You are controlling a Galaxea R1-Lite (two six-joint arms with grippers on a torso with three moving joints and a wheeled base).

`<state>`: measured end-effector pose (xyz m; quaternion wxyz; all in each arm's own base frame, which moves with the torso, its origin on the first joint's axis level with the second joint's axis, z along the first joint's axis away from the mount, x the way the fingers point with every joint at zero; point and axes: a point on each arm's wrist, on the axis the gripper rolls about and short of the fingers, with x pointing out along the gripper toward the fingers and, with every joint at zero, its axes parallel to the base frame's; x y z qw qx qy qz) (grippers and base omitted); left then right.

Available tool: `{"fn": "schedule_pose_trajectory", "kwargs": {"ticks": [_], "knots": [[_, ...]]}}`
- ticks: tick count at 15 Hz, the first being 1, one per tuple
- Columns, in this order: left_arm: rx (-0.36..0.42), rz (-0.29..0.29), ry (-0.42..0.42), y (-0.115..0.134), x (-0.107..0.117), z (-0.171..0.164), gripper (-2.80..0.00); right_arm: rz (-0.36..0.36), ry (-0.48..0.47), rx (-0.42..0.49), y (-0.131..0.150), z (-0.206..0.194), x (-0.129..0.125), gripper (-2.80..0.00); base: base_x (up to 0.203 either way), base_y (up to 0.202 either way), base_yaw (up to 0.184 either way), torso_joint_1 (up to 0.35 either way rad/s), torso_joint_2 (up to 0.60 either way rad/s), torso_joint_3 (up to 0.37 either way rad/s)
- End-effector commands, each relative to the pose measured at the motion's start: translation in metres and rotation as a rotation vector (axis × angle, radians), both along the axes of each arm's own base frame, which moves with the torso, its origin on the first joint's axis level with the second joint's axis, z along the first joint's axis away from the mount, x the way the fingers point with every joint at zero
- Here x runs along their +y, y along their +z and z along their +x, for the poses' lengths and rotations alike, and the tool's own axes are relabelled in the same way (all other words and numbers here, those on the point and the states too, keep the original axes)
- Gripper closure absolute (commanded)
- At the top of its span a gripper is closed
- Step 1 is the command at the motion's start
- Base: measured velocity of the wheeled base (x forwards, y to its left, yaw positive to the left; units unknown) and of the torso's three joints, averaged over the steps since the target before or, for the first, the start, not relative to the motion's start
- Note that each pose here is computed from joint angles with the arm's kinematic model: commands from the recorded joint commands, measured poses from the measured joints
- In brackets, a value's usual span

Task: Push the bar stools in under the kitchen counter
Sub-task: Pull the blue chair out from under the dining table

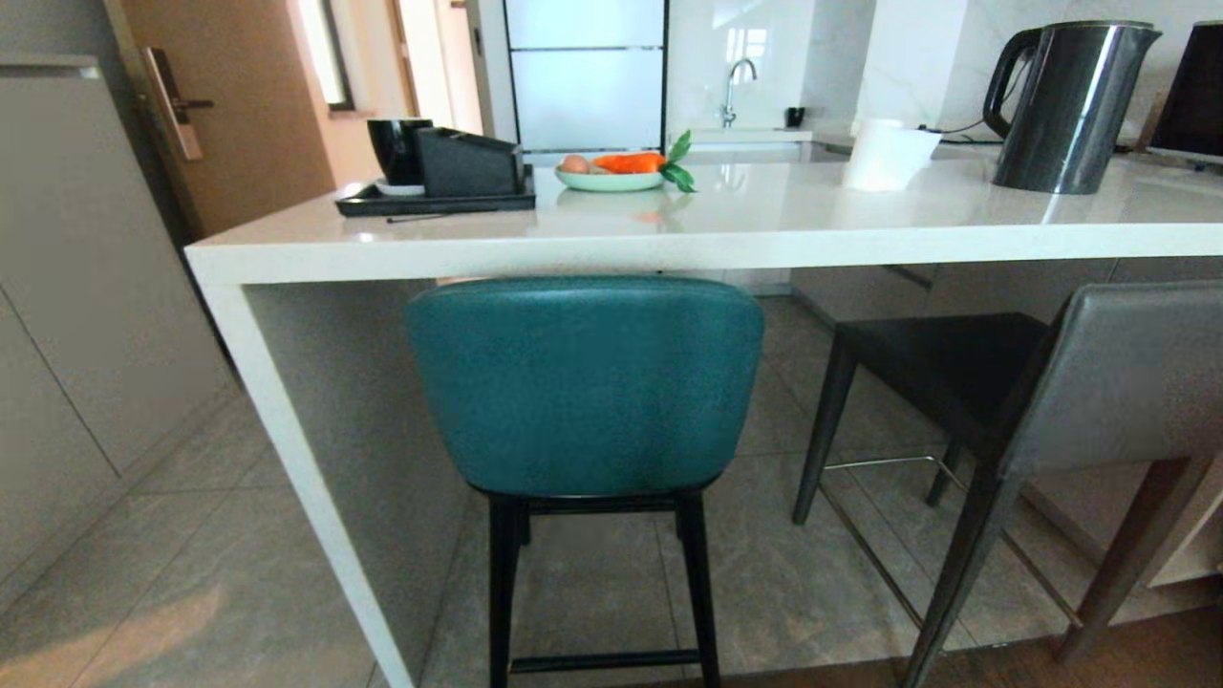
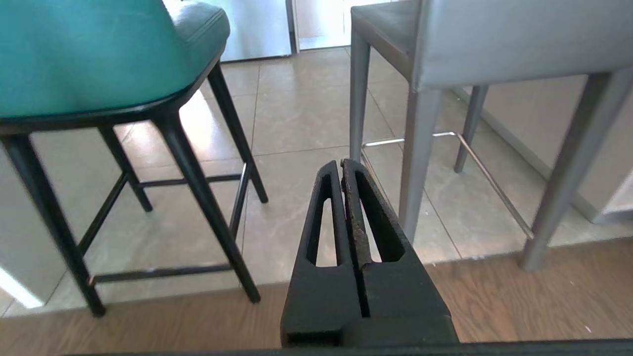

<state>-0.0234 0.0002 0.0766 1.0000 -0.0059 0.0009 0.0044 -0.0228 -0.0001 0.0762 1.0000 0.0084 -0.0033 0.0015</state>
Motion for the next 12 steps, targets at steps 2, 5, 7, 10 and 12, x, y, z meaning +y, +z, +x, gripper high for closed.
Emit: {"fn": "schedule_pose_trajectory", "kwargs": {"ticks": [2, 5, 7, 10, 12], "knots": [[0.001, 0.000, 0.000, 0.0001, 0.0000, 0.0001, 0.00, 0.000, 0.000, 0.005, -0.0011, 0.0004, 0.0000, 0.00, 0.195, 0.000, 0.003, 0.001, 0.00, 0.002], [0.001, 0.000, 0.000, 0.0001, 0.0000, 0.0001, 0.00, 0.000, 0.000, 0.004, -0.0012, 0.0004, 0.0000, 0.00, 0.193, 0.000, 0.004, 0.002, 0.00, 0.001], [0.001, 0.000, 0.000, 0.0001, 0.0000, 0.0001, 0.00, 0.000, 0.000, 0.004, -0.0008, 0.0003, 0.0000, 0.00, 0.191, 0.000, 0.002, 0.004, 0.00, 0.002], [0.001, 0.000, 0.000, 0.0001, 0.0000, 0.0001, 0.00, 0.000, 0.000, 0.005, -0.0012, 0.0004, 0.0000, 0.00, 0.192, 0.000, 0.002, 0.000, 0.00, 0.005], [0.001, 0.000, 0.000, 0.0001, 0.0000, 0.0001, 0.00, 0.000, 0.000, 0.004, -0.0008, 0.0003, 0.0000, 0.00, 0.190, 0.000, 0.004, 0.002, 0.00, 0.004]]}}
